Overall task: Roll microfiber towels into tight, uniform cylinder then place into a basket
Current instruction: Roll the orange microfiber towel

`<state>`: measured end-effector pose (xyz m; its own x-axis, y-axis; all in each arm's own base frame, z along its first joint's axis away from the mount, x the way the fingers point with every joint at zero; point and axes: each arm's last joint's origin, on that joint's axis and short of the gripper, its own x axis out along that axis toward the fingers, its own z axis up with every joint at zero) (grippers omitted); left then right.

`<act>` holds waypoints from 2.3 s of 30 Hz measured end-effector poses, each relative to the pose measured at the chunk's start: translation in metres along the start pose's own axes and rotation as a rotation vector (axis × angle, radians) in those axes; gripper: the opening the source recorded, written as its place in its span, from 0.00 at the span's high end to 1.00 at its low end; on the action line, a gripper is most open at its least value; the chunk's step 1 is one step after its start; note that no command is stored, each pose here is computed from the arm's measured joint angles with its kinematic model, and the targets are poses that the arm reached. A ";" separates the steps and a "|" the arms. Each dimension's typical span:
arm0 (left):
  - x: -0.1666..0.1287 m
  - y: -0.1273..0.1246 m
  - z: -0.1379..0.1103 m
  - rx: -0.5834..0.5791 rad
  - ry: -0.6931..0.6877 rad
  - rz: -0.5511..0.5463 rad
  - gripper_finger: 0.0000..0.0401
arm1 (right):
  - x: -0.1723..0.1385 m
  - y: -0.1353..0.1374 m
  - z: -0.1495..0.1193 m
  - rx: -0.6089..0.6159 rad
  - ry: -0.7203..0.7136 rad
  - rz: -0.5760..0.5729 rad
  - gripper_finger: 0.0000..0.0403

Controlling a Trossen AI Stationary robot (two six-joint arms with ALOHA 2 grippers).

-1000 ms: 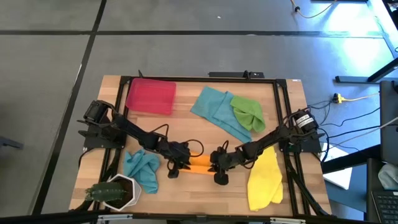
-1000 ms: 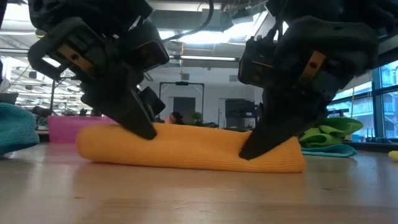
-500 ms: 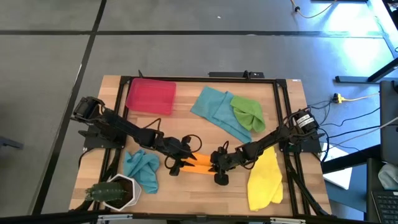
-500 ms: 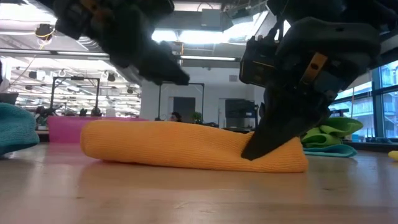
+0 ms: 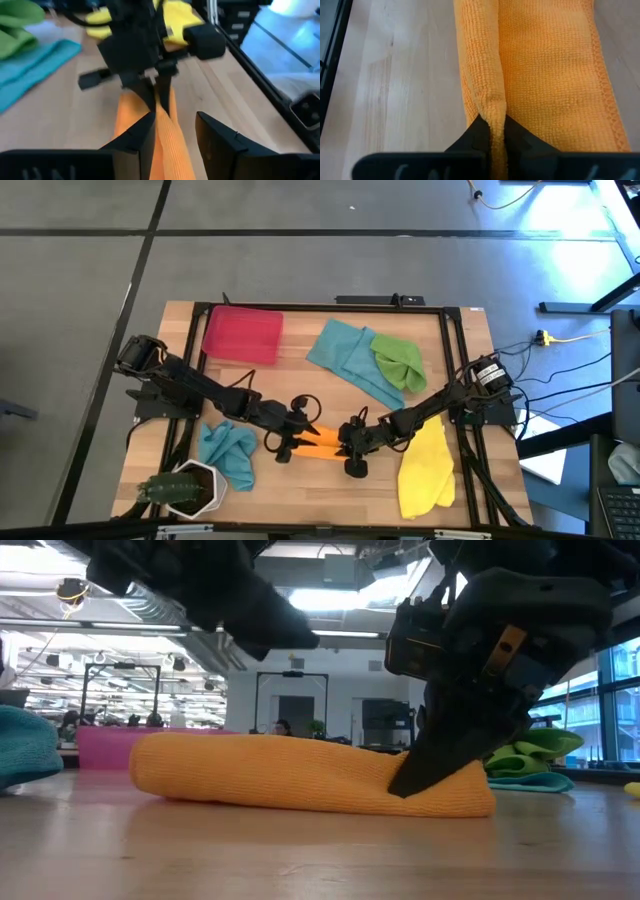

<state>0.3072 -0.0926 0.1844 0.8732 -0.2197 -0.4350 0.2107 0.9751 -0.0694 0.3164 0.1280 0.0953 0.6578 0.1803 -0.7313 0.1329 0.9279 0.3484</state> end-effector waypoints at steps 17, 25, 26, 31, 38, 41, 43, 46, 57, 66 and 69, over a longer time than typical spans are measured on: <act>0.004 -0.018 0.025 0.043 -0.083 0.024 0.36 | 0.000 0.000 -0.001 -0.006 0.000 0.000 0.95; 0.010 -0.042 0.013 0.027 -0.074 0.092 0.37 | 0.000 0.001 -0.001 -0.004 -0.005 -0.002 0.95; 0.009 -0.044 0.013 0.028 -0.079 0.107 0.37 | 0.000 0.001 -0.001 -0.004 -0.005 -0.002 0.95; 0.007 -0.051 0.012 0.008 -0.098 0.164 0.37 | 0.000 0.001 -0.001 -0.002 -0.005 -0.001 0.95; 0.005 -0.062 0.010 -0.118 -0.118 0.165 0.37 | 0.000 0.001 -0.001 -0.002 0.001 0.008 0.95; 0.009 -0.069 0.001 -0.111 -0.118 0.255 0.37 | 0.000 0.001 -0.001 -0.002 0.002 0.009 0.95; 0.014 -0.071 -0.006 -0.101 -0.112 0.301 0.37 | 0.000 0.001 -0.001 -0.002 0.003 0.009 0.95; 0.022 -0.066 -0.015 -0.092 -0.077 0.325 0.37 | 0.000 0.001 -0.001 -0.003 0.003 0.009 0.95; 0.052 -0.039 -0.047 -0.149 0.045 0.351 0.38 | 0.000 0.001 -0.001 -0.003 0.003 0.009 0.95; 0.062 -0.023 -0.064 -0.165 0.111 0.401 0.38 | 0.000 0.001 -0.001 -0.004 0.003 0.010 0.95; 0.064 -0.021 -0.068 -0.166 0.123 0.408 0.38 | 0.000 0.001 -0.001 -0.009 0.003 0.010 0.95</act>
<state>0.3289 -0.1256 0.0968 0.8092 0.1793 -0.5595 -0.2219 0.9750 -0.0085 0.3159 0.1293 0.0952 0.6570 0.1903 -0.7295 0.1195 0.9291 0.3500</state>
